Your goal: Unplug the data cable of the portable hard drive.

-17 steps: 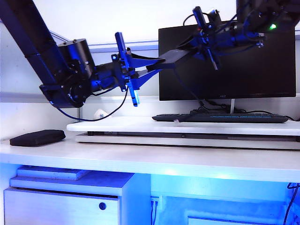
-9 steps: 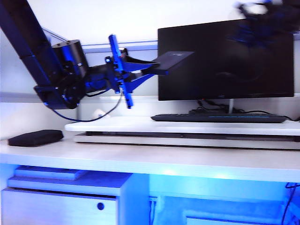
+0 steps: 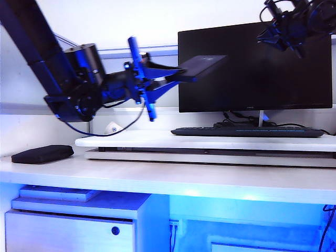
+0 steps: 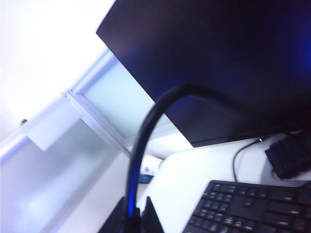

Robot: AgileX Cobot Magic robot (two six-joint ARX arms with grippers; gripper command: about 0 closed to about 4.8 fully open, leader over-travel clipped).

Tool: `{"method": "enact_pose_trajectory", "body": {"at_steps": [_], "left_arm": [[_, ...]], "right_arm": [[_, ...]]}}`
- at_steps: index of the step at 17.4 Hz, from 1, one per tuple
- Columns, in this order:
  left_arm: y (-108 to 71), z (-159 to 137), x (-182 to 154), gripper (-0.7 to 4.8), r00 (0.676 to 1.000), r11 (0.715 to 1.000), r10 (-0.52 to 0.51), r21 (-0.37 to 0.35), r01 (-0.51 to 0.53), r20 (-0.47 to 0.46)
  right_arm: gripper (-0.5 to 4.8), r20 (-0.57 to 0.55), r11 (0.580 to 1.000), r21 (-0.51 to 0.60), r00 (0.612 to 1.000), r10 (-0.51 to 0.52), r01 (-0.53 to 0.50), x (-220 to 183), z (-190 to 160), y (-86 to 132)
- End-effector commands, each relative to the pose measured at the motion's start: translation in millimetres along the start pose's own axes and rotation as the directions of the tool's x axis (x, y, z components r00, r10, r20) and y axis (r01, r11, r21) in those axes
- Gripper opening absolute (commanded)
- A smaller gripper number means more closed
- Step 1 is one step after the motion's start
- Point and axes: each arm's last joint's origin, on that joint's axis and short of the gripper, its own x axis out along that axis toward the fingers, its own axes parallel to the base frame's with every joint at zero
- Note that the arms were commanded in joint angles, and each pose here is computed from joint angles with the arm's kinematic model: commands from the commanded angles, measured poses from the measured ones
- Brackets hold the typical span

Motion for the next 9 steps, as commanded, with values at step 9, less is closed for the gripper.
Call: {"method": "enact_pose_trajectory", "body": {"at_steps": [9], "left_arm": [[30.5,25.3,-57.4,-0.06,0.822,0.942,0.325,-0.085,-0.324,0.467]], "right_arm": [[-0.06,-0.035,0.989,-0.015,0.988,-0.149,0.149,-1.3,-9.6,-37.3]]}}
